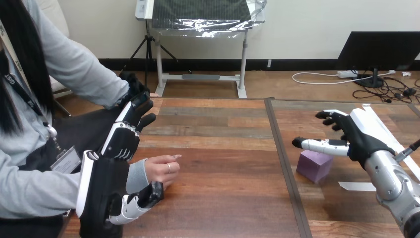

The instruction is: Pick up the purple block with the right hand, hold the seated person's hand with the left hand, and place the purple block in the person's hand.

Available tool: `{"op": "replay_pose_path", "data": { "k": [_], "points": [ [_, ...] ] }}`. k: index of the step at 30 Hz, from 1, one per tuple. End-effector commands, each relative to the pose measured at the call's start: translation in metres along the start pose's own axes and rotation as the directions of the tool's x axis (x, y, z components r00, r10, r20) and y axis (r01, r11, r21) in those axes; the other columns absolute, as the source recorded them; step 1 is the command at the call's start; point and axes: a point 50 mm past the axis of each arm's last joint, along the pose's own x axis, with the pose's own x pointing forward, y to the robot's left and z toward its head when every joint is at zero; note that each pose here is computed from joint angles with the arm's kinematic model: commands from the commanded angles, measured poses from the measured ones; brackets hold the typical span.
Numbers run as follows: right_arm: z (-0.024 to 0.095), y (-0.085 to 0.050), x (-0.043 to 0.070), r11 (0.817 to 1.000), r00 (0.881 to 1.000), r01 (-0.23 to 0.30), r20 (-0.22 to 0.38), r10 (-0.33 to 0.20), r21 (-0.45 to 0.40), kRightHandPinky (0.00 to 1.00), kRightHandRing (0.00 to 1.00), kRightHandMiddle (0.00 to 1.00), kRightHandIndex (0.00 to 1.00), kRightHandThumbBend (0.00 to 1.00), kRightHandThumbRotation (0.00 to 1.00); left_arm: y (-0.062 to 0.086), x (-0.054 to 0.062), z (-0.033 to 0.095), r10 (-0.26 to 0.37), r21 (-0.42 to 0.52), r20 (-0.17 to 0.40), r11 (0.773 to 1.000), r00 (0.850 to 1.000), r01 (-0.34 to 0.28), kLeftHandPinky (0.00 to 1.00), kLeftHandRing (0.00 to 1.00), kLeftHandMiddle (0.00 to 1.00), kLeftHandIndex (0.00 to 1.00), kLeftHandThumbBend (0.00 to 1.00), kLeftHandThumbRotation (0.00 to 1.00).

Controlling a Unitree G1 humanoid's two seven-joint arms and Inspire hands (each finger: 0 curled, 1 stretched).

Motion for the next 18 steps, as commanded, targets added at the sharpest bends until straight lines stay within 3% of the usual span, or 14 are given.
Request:
{"op": "replay_pose_path", "data": {
  "k": [1, 18],
  "points": [
    [0.028, -0.020, 0.015, 0.998, 0.996, 0.060, 0.063, -0.059, -0.010, 0.74, 0.82, 0.80, 0.86, 1.00, 0.64, -0.005, 0.013, 0.005, -0.013, -0.009, 0.078, 1.000, 0.997, 0.014, 0.87, 0.92, 0.93, 0.90, 1.00, 0.74],
    [0.018, -0.004, 0.011, 1.000, 1.000, 0.000, -0.009, 0.000, -0.027, 0.74, 0.79, 0.79, 0.87, 1.00, 0.65, -0.006, 0.009, 0.008, -0.009, -0.006, 0.083, 1.000, 0.997, 0.010, 0.87, 0.92, 0.93, 0.90, 1.00, 0.75]
  ]
}}
